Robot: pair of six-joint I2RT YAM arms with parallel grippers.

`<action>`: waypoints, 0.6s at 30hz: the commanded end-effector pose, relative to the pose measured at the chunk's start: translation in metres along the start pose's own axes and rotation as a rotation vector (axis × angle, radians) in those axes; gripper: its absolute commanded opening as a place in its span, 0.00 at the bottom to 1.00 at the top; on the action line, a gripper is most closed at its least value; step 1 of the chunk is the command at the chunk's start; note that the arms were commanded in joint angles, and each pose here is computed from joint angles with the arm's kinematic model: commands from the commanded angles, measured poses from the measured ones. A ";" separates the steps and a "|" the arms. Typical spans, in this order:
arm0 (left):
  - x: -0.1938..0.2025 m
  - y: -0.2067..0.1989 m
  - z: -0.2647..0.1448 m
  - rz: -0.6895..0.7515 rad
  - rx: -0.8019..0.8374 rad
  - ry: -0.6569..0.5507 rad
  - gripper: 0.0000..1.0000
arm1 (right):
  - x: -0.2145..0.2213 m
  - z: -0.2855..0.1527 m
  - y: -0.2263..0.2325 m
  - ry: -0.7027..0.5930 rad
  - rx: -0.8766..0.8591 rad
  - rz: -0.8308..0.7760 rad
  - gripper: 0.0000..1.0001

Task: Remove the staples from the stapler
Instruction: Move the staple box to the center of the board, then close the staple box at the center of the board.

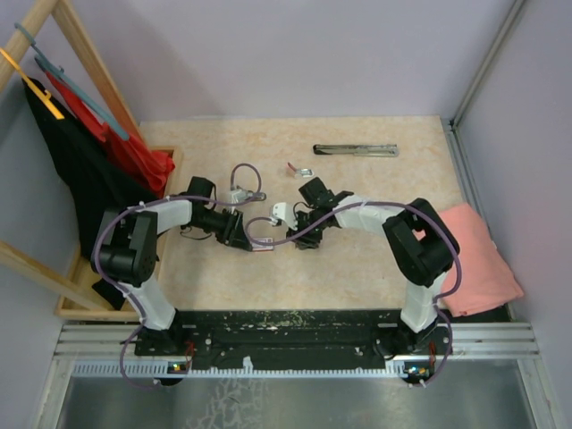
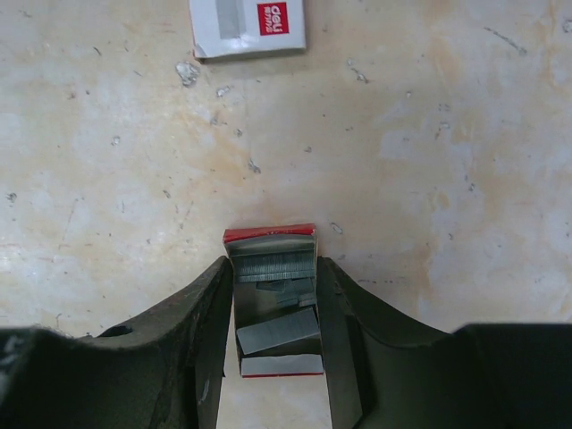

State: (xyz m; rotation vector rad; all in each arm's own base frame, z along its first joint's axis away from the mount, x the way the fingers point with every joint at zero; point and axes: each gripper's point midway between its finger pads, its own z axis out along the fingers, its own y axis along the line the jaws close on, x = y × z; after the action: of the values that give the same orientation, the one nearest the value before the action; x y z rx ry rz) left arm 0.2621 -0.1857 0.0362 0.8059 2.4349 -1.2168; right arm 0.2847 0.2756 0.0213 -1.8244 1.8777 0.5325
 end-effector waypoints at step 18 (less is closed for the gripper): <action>-0.015 0.023 0.005 -0.048 -0.041 -0.033 0.40 | -0.055 0.029 -0.002 -0.061 0.021 -0.026 0.40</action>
State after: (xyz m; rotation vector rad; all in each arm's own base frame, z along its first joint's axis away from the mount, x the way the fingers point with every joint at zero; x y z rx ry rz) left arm 0.2747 -0.1832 0.0248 0.7193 2.4813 -1.1999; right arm 0.2805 0.3177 0.0218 -1.8245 1.8434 0.5574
